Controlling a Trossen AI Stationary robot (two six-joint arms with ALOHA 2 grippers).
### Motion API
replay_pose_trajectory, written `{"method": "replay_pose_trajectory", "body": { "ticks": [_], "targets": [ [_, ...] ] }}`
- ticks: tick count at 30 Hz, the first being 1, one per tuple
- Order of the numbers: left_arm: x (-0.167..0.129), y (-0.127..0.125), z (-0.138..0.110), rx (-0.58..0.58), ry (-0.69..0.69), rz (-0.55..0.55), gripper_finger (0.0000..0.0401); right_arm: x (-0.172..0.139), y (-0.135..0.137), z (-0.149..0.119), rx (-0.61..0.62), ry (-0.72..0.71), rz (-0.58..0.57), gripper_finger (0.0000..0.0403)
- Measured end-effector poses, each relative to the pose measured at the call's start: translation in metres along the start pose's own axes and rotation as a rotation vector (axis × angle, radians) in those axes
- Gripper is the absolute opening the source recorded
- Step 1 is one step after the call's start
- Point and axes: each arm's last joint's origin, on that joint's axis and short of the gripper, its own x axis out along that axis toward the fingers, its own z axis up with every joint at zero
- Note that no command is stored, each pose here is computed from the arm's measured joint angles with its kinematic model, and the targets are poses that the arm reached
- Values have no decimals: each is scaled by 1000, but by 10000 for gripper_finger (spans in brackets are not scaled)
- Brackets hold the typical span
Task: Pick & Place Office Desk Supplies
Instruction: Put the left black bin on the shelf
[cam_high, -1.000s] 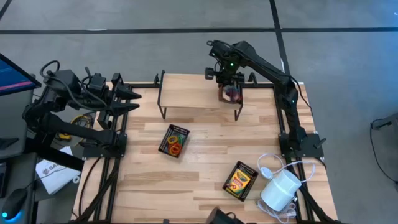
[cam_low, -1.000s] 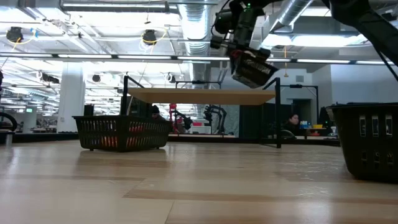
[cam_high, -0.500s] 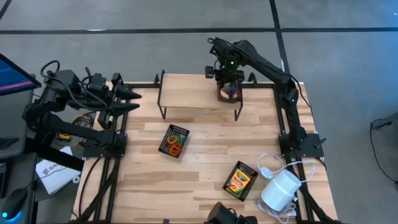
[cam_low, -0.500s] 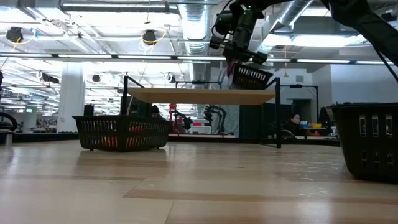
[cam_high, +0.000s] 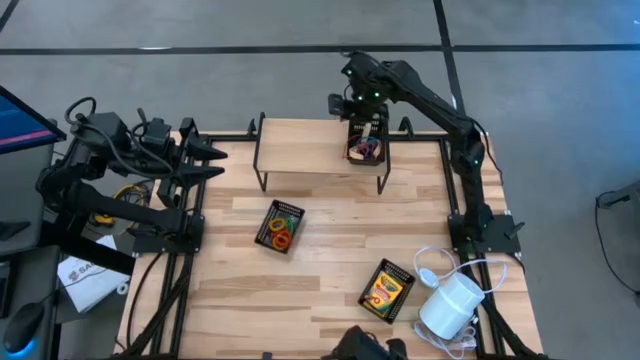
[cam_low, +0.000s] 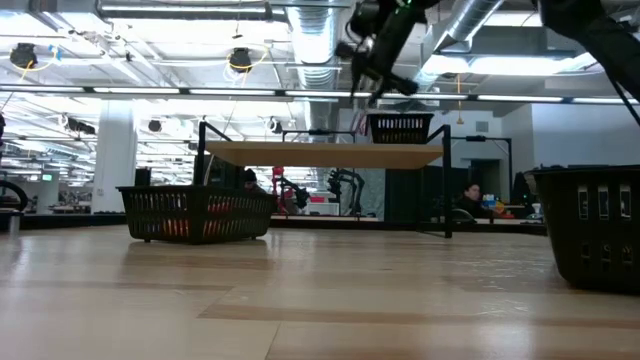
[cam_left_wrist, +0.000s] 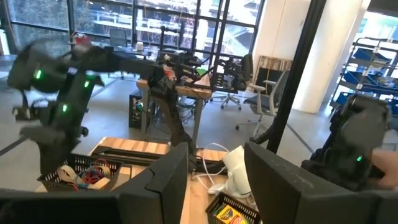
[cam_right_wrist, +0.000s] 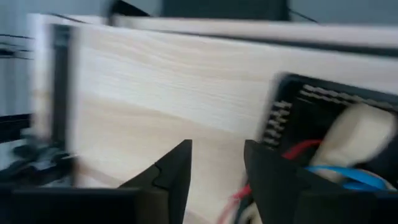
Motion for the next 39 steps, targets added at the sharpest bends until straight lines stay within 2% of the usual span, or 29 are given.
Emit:
{"method": "replay_pose_trajectory", "body": {
  "ticks": [4,7,10,13,16,18,21,23,26,28,30,34,39],
  "targets": [
    [0,1,-7,-28,72,-3,153,-27,16,-7,-139,-39,197,148],
    [3,0,-22,-58,240,-78,153,-53,33,-25,-277,-2,391,147],
    [17,-1,-44,-71,492,-147,153,-77,54,-60,-415,91,570,146],
    [41,-3,-81,-2,745,-172,153,-101,71,-105,-512,172,665,147],
    [65,-2,-125,92,917,-107,153,-124,82,-153,-550,258,710,146],
    [80,3,-155,77,1001,46,153,-134,87,-187,-512,292,672,145],
    [98,15,-201,0,1116,282,153,-141,89,-238,-394,267,520,142],
    [103,21,-226,-62,1152,360,153,-143,85,-270,-255,226,384,139],
    [106,27,-260,-216,1155,470,153,-138,75,-316,-73,138,184,134],
    [107,28,-275,-293,1120,498,153,-130,67,-342,17,72,49,131],
    [104,29,-286,-338,1109,522,153,-117,68,-364,83,43,10,128],
    [99,33,-298,-376,1071,567,153,-86,67,-384,112,-5,-84,127],
    [99,35,-302,-370,1034,598,153,-45,68,-396,68,45,-226,127]
  ]
}}
